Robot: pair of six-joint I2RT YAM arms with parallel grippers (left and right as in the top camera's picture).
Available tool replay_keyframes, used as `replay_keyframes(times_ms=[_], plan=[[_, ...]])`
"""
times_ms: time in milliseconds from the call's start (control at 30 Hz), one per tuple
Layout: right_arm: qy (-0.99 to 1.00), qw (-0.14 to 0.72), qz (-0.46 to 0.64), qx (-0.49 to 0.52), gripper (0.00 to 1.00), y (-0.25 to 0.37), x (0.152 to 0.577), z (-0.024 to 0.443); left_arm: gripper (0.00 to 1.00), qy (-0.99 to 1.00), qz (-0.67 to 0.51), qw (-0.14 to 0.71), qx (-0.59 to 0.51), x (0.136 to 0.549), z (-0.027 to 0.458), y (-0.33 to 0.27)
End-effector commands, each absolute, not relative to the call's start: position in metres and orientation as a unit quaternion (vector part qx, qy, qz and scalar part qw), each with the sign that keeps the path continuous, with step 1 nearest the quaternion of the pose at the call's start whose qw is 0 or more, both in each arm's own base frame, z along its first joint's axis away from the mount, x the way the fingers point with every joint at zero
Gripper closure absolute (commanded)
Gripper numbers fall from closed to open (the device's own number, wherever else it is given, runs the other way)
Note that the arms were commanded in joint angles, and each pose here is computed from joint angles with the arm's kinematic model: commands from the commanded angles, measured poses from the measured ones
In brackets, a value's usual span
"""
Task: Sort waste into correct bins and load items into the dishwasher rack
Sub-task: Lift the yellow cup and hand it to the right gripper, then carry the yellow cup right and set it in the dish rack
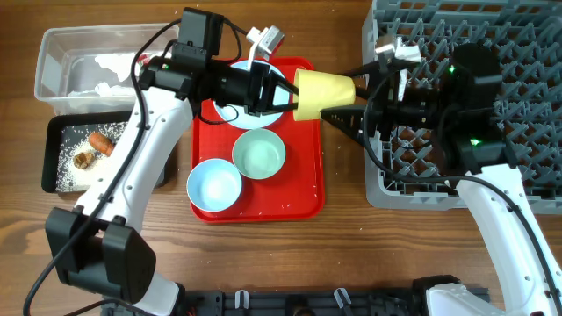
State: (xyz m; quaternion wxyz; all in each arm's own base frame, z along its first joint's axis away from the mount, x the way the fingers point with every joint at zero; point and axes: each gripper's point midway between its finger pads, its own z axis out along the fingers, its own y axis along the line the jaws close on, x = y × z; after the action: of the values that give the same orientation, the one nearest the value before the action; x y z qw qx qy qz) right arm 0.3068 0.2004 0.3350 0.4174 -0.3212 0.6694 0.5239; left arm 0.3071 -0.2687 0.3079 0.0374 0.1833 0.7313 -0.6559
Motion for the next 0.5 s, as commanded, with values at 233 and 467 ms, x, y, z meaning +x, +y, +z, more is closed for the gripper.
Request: replay_keyframes(times_ms=[233, 467], plan=[[0.652, 0.415, 0.539, -0.335, 0.45, 0.204, 0.303, 0.347, 0.89, 0.72, -0.663, 0.039, 0.203, 0.298, 0.319, -0.273], [0.646, 0.411, 0.545, -0.341, 0.54, 0.203, 0.299, 0.348, 0.69, 0.72, -0.663, 0.04, 0.203, 0.298, 0.319, -0.273]])
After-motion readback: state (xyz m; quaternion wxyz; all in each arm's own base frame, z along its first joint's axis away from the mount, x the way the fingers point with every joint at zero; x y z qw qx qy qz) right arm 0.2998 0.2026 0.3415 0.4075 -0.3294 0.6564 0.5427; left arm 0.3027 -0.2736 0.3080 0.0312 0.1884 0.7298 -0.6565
